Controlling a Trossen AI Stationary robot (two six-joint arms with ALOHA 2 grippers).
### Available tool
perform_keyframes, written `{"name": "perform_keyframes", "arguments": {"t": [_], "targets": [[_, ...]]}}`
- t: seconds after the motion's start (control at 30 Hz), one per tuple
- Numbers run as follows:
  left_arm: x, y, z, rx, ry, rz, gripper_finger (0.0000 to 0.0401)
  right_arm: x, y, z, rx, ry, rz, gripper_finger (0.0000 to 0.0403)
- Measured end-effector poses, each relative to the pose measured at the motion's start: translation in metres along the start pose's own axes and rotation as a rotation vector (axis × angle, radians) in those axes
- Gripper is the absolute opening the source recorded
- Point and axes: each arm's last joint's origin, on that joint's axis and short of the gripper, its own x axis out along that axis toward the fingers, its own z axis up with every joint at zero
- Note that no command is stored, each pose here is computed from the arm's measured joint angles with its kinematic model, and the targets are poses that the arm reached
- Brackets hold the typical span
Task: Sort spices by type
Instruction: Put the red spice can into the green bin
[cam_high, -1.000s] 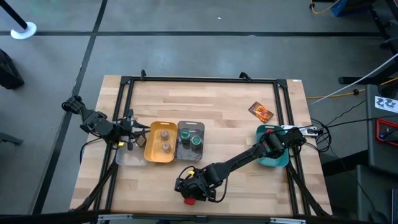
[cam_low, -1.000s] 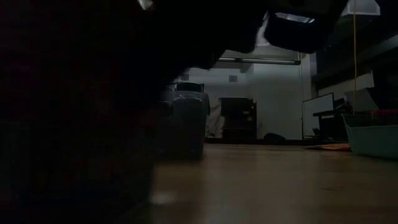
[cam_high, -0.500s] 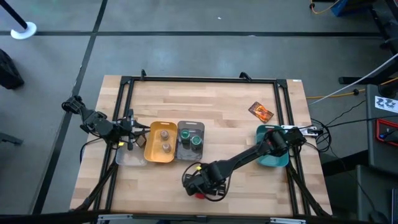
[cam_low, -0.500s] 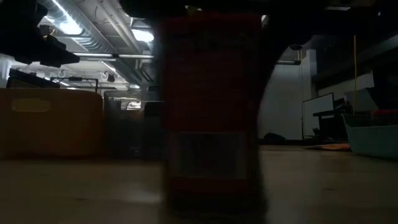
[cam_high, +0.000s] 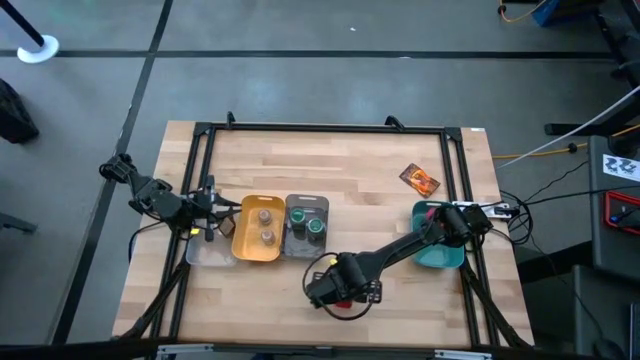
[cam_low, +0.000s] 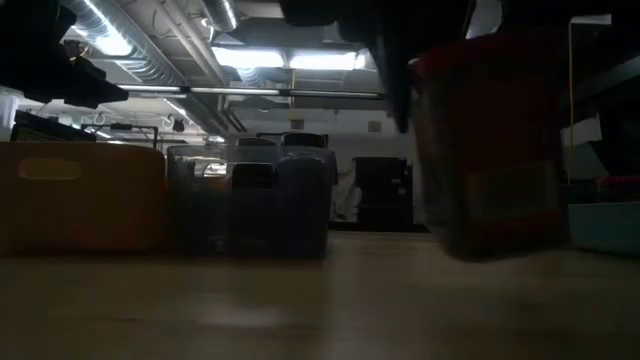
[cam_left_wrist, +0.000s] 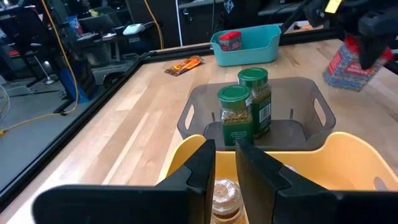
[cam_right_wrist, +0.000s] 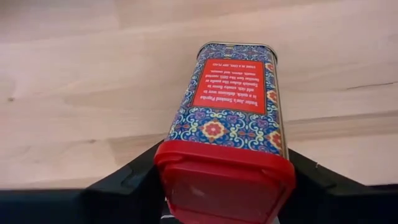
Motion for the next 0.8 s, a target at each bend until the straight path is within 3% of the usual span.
{"name": "perform_keyframes", "arguments": {"t": [0.23, 0.63, 0.8], "targets": [[0.000, 0.000, 0.000, 0.000, 0.001, 0.000, 0.0056, -0.018, -0.012, 0.005, -0.012, -0.043, -0.049, 0.0225], [0.000, 0.000, 0.000, 0.000, 0.000, 0.000, 0.0056, -0.081, -0.048, 0.021, -0.006, -0.139, -0.105, 0.0226], [0.000, 0.000, 0.000, 0.000, 0.000, 0.000, 0.0056, -0.107, -0.064, 0.027, -0.040, -0.109, -0.060, 0.0226]]}}
